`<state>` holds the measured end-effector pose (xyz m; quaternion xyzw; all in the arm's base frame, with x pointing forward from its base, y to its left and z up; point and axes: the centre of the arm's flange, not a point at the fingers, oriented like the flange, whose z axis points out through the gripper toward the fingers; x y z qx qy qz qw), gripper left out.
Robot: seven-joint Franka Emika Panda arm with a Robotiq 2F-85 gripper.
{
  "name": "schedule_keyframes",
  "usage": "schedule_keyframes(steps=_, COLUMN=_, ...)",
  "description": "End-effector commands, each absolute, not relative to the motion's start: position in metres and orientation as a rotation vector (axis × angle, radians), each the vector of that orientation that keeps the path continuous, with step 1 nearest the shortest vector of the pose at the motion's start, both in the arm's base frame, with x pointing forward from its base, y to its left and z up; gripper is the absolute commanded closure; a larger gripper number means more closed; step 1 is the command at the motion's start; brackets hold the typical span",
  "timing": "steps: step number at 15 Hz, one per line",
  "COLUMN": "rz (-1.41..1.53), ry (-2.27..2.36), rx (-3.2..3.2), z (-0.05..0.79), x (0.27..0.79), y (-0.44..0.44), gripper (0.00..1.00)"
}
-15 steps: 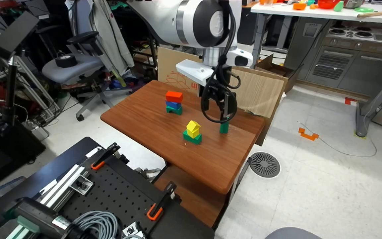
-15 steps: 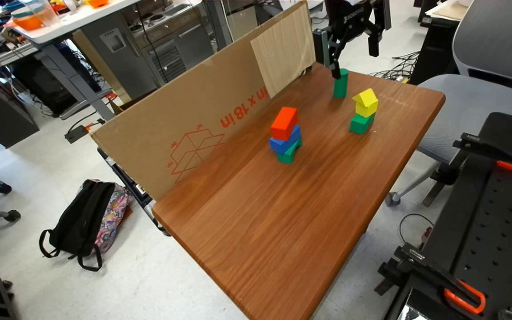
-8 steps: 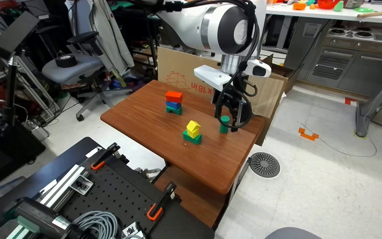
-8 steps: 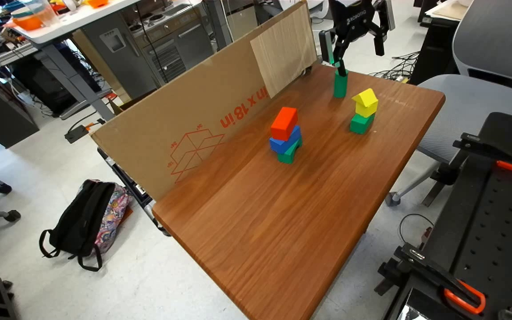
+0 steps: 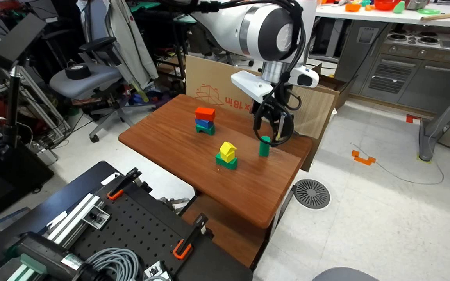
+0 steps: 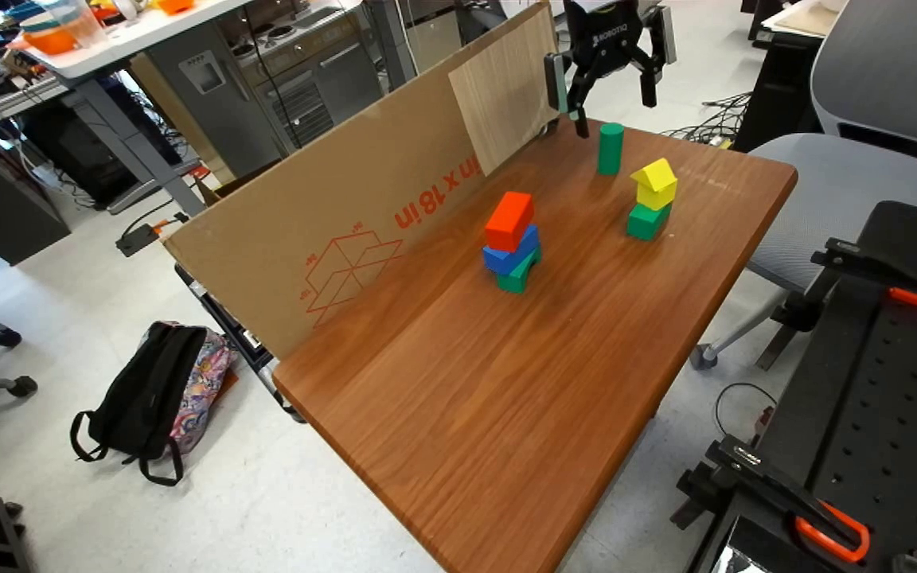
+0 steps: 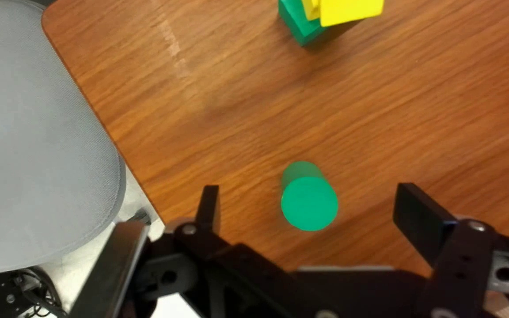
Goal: Pick up the green object on the far right side of the table and put it on the middle of the table
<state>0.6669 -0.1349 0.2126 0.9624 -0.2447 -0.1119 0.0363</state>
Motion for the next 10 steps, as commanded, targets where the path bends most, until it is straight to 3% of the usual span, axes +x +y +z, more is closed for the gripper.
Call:
schedule_keyframes(steps=1, rz=-0.317, ry=-0.773, rx=2.992, z=0.211, x=0.677, y=-0.139, gripper=0.00)
schedule_keyframes(steps=10, rz=-0.279, ry=-0.760, rx=2.970, z=0.179, x=0.677, y=-0.125, gripper=0.00)
